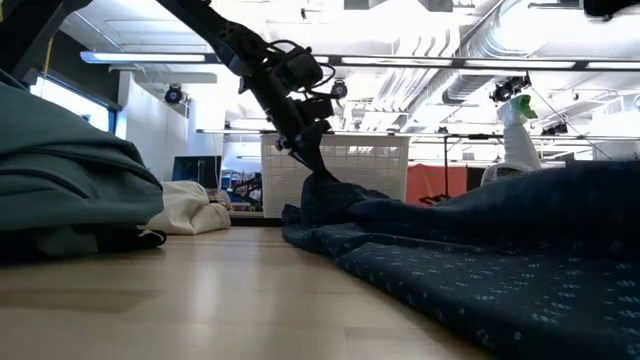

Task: Fold Laundry from Bin
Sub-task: Fold the dark blue polo

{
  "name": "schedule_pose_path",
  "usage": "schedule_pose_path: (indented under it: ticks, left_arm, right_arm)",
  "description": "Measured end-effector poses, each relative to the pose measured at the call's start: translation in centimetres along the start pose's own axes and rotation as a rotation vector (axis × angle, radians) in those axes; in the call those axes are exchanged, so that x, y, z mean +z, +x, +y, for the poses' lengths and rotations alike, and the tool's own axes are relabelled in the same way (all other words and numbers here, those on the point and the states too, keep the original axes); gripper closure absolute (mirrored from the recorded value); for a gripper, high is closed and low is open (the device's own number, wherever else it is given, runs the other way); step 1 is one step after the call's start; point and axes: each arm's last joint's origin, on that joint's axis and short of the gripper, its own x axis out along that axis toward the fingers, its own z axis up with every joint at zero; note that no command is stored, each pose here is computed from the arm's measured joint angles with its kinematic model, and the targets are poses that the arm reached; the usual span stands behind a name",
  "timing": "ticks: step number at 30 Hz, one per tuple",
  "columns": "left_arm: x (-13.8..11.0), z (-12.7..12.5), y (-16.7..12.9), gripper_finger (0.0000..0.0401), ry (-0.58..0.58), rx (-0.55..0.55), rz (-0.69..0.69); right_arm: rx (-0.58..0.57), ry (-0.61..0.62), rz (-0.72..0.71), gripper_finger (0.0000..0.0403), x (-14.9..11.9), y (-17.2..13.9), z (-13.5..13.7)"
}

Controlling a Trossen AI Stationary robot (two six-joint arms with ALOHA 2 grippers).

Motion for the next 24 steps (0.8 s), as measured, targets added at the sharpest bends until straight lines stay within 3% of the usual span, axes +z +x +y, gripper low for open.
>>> schedule_pose_path:
  ticks: [2,4,7,10,13,17,22,24]
  left_arm:
    - [0.0,0.0,0.0,0.0401,0.000,-0.003,-0.001]
    - [0.0,0.0,0.0,0.0401,-0.002,-0.003,-0.002]
    - [0.0,-0.2,0.0,0.0401,0.001,-0.008,0.005]
    - [0.0,-0.6,0.0,0.0401,0.008,-0.013,0.004]
    - [0.0,-0.8,0.0,0.0401,0.013,-0.019,0.013]
    - [0.0,-1.2,-0.1,0.0401,0.021,-0.026,0.018]
    - [-0.1,-1.1,-0.1,0.0401,0.046,-0.010,0.027]
    - [-0.1,-0.7,-0.1,0.0401,0.042,0.027,0.034]
  right_arm:
    - [0.043,0.001,0.018,0.0243,-0.1,-1.2,0.7]
    - [0.013,0.028,0.062,0.0211,-0.3,-2.3,0.6]
    - [-0.186,0.127,0.110,0.0191,-1.1,-3.1,-1.2]
    - [-0.298,0.153,0.112,0.0194,-1.7,-3.2,-2.3]
    - [-0.284,0.112,0.107,0.0217,-2.2,-2.2,-2.3]
    - [-0.165,0.019,0.130,0.0273,-2.9,0.3,-1.7]
    - [-0.205,0.014,0.247,0.0377,-5.5,3.1,-3.1]
    - [-0.195,0.027,0.263,0.0394,-6.5,3.7,-3.3]
